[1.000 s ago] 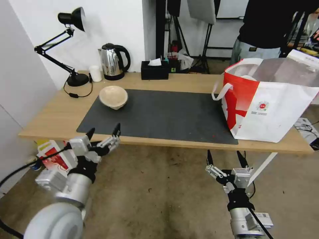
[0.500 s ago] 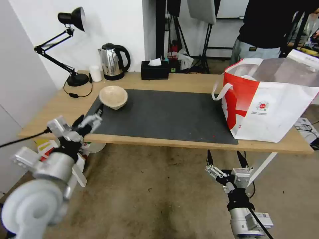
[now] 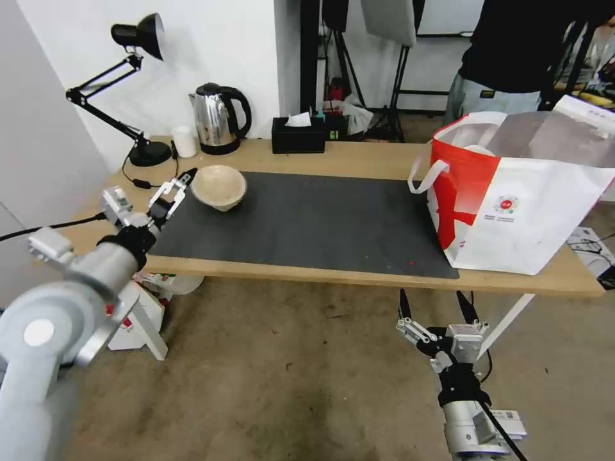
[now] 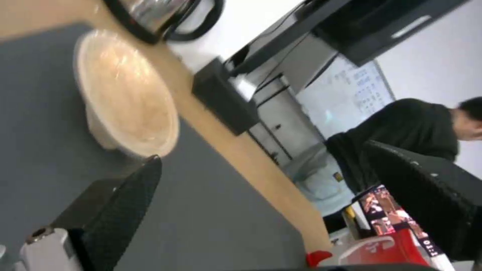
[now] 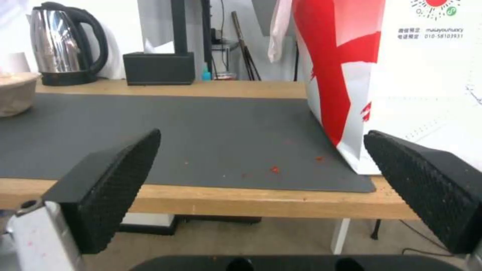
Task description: Pick up the trash from the table and place it into the takeout bag.
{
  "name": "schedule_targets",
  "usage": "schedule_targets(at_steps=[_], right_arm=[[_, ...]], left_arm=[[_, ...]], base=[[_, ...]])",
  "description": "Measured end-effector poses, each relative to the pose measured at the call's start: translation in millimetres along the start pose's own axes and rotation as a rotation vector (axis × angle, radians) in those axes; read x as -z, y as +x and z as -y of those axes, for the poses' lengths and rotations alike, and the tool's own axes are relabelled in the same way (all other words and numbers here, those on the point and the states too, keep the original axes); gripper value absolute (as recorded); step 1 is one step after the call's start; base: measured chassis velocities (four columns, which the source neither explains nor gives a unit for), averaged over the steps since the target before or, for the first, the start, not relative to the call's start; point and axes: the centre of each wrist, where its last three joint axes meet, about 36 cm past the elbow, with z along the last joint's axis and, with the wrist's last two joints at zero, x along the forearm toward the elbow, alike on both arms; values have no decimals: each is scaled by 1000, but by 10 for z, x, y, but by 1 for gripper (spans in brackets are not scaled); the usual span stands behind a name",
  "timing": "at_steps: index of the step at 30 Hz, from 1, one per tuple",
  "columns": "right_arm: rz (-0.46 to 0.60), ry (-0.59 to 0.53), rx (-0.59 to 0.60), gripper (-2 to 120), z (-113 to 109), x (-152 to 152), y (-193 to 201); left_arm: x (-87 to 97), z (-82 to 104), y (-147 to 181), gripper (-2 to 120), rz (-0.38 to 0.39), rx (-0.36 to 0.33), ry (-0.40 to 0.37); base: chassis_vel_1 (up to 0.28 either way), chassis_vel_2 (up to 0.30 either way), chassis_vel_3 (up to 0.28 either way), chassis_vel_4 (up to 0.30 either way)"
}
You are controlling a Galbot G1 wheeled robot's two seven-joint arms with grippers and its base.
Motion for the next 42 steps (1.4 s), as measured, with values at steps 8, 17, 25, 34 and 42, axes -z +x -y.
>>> schedule_targets(at_steps=[8, 17, 25, 34, 42], right_arm=[[0, 0, 0, 100, 0, 0, 0], [0, 0, 0, 100, 0, 0, 0], [0, 0, 0, 100, 0, 0, 0], [0, 0, 0, 100, 0, 0, 0], [0, 0, 0, 100, 0, 0, 0]], left_arm=[[190, -64, -356, 100, -81, 61, 89], [292, -129, -618, 100, -125, 109, 95], [351, -157, -828, 100, -133, 134, 80], [406, -191, -963, 100, -129, 149, 73], [489, -229, -1011, 100, -110, 168, 60]], base=[[0, 0, 0, 0], [0, 0, 0, 0], [0, 0, 0, 0], [0, 0, 0, 0], [0, 0, 0, 0]])
